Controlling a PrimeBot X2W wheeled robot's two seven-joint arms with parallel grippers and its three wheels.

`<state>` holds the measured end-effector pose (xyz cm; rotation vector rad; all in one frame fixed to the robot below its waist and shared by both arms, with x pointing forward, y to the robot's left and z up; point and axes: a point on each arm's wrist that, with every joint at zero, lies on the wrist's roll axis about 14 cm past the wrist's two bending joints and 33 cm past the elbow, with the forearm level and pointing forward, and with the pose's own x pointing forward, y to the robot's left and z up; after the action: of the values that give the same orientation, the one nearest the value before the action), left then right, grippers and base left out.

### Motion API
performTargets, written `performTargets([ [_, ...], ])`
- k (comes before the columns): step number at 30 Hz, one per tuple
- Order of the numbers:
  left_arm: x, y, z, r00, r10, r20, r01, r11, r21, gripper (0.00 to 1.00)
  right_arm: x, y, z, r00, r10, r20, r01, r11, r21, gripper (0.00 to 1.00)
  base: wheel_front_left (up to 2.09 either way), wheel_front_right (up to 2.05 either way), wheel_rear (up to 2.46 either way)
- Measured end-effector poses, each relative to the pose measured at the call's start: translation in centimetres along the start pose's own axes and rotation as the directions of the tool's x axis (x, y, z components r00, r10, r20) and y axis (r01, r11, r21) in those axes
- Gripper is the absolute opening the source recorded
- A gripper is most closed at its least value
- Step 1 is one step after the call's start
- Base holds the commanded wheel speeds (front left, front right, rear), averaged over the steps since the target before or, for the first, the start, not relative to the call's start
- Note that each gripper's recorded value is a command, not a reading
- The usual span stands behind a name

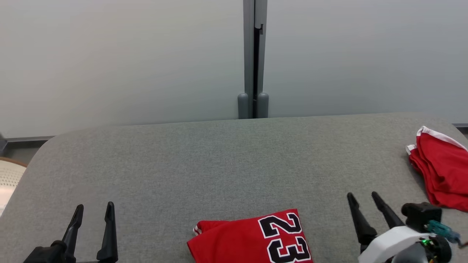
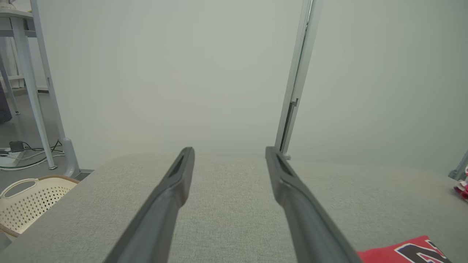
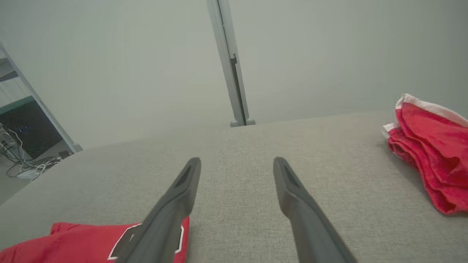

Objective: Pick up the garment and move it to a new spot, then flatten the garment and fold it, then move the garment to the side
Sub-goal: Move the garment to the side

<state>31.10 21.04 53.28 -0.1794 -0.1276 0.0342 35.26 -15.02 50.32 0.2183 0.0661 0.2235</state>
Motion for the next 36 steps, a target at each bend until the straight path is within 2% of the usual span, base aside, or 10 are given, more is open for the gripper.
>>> performTargets([
  [3,-0.3,0.6,0.2,1.0,0.021,0.005,-0.021,1.0,0.001,1.0,1.1,1.8,-2.5,0.99,0.047,-0.13,-0.046,0.999,0.011,1.0,0.0,0.0,0.0],
  [6,-0.8,1.4,0.4,0.999,0.048,0.008,-0.047,0.999,-0.002,1.0,1.6,3.6,-5.8,0.952,0.09,-0.291,-0.084,0.996,0.032,1.0,0.0,0.0,0.0],
  [15,-3.2,4.7,1.1,0.989,0.15,0.016,-0.151,0.988,0.015,1.0,1.6,6.6,-12.7,0.775,0.158,-0.612,-0.113,0.987,0.111,1.0,0.0,0.0,0.0],
  [18,-4.0,5.7,1.4,0.983,0.185,0.018,-0.186,0.982,0.019,1.0,0.7,6.8,-15.1,0.69,0.161,-0.706,-0.097,0.987,0.13,1.0,0.0,0.0,0.0],
  [23,-4.5,6.3,1.4,0.978,0.208,0.015,-0.208,0.978,0.022,1.0,0.3,6.7,-16.3,0.64,0.155,-0.753,-0.086,0.988,0.131,1.0,0.0,0.0,0.0],
  [24,-4.5,6.3,1.4,0.978,0.209,0.015,-0.209,0.978,0.022,1.0,0.3,6.7,-16.3,0.639,0.158,-0.753,-0.084,0.987,0.135,0.87,0.0,0.0,0.0],
  [25,-4.4,6.3,1.4,0.978,0.209,0.016,-0.21,0.978,0.022,1.0,0.3,6.8,-16.2,0.641,0.161,-0.751,-0.082,0.987,0.142,0.36,0.0,0.0,0.0],
  [26,-4.4,6.2,1.5,0.978,0.207,0.017,-0.207,0.978,0.022,1.0,0.4,6.9,-16.1,0.648,0.166,-0.743,-0.082,0.985,0.149,0.0,0.0,0.0,0.0],
  [32,-3.5,4.8,1.5,0.987,0.16,0.019,-0.16,0.987,0.014,1.0,0.8,7.0,-14.9,0.705,0.177,-0.687,-0.082,0.982,0.168,0.0,0.0,0.0,0.0],
  [36,-2.6,3.5,1.1,0.993,0.116,0.011,-0.116,0.993,0.007,1.0,2.3,5.4,-12.3,0.784,0.146,-0.603,-0.069,0.986,0.149,0.0,0.0,0.0,0.0],
])
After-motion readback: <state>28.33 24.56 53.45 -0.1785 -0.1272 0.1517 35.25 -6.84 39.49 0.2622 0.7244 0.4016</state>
